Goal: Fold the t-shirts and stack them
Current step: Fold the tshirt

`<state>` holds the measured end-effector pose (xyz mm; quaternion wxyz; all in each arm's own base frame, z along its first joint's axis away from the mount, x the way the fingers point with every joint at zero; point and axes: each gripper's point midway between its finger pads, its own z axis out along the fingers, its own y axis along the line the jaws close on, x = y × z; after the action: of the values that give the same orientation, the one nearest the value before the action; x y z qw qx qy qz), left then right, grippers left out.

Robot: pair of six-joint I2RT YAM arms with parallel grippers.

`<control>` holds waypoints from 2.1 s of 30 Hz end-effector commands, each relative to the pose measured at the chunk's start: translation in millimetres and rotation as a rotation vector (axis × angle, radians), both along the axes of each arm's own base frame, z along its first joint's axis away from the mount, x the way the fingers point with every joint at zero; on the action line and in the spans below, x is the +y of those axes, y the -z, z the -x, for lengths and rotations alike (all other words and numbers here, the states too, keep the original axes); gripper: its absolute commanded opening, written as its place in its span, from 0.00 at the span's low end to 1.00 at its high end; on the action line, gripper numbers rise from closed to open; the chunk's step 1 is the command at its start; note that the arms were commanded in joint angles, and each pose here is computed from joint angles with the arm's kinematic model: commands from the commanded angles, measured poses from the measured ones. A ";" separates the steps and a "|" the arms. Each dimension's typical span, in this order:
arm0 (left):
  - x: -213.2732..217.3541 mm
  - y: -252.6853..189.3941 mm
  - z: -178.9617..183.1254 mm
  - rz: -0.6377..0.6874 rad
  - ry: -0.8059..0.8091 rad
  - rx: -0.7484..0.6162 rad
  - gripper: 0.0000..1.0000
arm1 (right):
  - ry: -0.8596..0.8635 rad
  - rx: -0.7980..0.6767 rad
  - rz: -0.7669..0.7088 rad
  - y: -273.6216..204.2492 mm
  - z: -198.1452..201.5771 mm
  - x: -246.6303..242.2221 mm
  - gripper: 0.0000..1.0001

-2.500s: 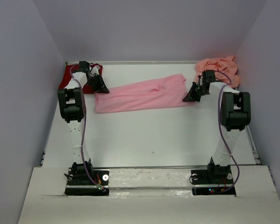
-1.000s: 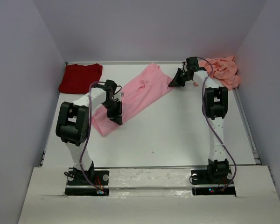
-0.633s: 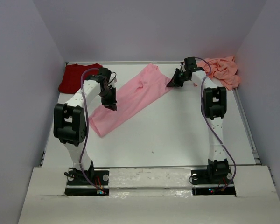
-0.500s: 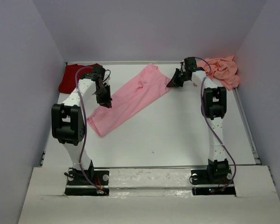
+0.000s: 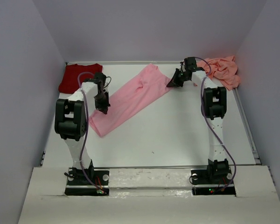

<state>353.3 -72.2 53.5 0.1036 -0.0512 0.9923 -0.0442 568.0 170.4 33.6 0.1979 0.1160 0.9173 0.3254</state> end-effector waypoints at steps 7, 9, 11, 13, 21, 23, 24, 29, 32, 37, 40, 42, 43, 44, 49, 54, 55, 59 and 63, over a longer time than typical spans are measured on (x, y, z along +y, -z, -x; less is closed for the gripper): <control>16.3 36.5 4.2 -0.073 -0.013 0.066 0.00 | -0.011 -0.009 0.026 -2.2 3.8 -5.3 0.00; 16.3 47.9 10.0 -0.070 -0.007 0.105 0.00 | -0.012 -0.010 0.025 -2.8 3.6 -5.0 0.00; 12.4 56.3 19.1 -0.050 0.001 0.144 0.00 | -0.015 -0.013 0.021 -3.3 2.6 -4.2 0.00; 10.2 63.6 29.3 -0.049 0.008 0.177 0.00 | -0.012 -0.013 0.021 -3.1 1.6 -4.2 0.00; -8.1 68.3 68.6 -0.057 0.085 0.253 0.00 | -0.017 0.000 -0.017 5.9 -4.7 2.1 0.00; -20.7 71.3 81.6 -0.057 0.116 0.285 0.00 | -0.018 -0.006 -0.032 4.4 -7.8 4.4 0.00; -25.5 74.5 87.7 -0.057 0.130 0.307 0.00 | -0.017 -0.011 -0.039 4.7 -9.7 5.4 0.00; -57.2 84.0 108.2 -0.032 0.192 0.360 0.00 | -0.041 -0.046 -0.065 -3.9 -14.5 15.1 0.00; -75.3 86.1 115.1 -0.020 0.233 0.379 0.00 | -0.081 -0.076 -0.091 -10.6 -16.0 26.1 0.00; -112.9 80.2 127.5 -0.006 0.320 0.386 0.00 | -0.143 -0.133 -0.125 -22.1 -17.8 44.9 0.00; -129.9 76.2 137.3 0.006 0.353 0.399 0.00 | -0.176 -0.174 -0.149 -31.8 -19.3 59.5 0.00; -143.0 73.7 148.4 0.015 0.390 0.409 0.00 | -0.180 -0.199 -0.166 -34.7 -24.9 62.3 0.00; -147.4 72.6 152.1 0.018 0.401 0.411 0.00 | -0.184 -0.210 -0.174 -37.2 -27.0 63.7 0.00; -152.0 71.6 155.4 0.023 0.406 0.414 0.00 | -0.191 -0.236 -0.186 -46.4 -31.3 65.8 0.00; -176.2 67.4 176.7 0.036 0.468 0.430 0.00 | -0.216 -0.306 -0.262 -60.8 -43.1 76.3 0.00; -195.0 66.3 180.4 0.050 0.483 0.429 0.00 | -0.254 -0.343 -0.319 -69.8 -41.5 94.7 0.00; -201.6 64.6 179.1 0.059 0.492 0.420 0.00 | -0.264 -0.343 -0.320 -69.0 -39.2 100.2 0.00; -217.7 62.6 174.2 0.068 0.503 0.408 0.00 | -0.275 -0.351 -0.326 -69.2 -38.8 101.2 0.00; -235.1 62.0 165.6 0.084 0.506 0.396 0.00 | -0.307 -0.418 -0.329 -91.5 -39.1 102.5 0.00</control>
<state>161.2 -280.5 15.5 -0.1640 0.1716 0.9676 -0.0856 601.7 259.9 81.6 0.2614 -0.0106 0.8320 0.4892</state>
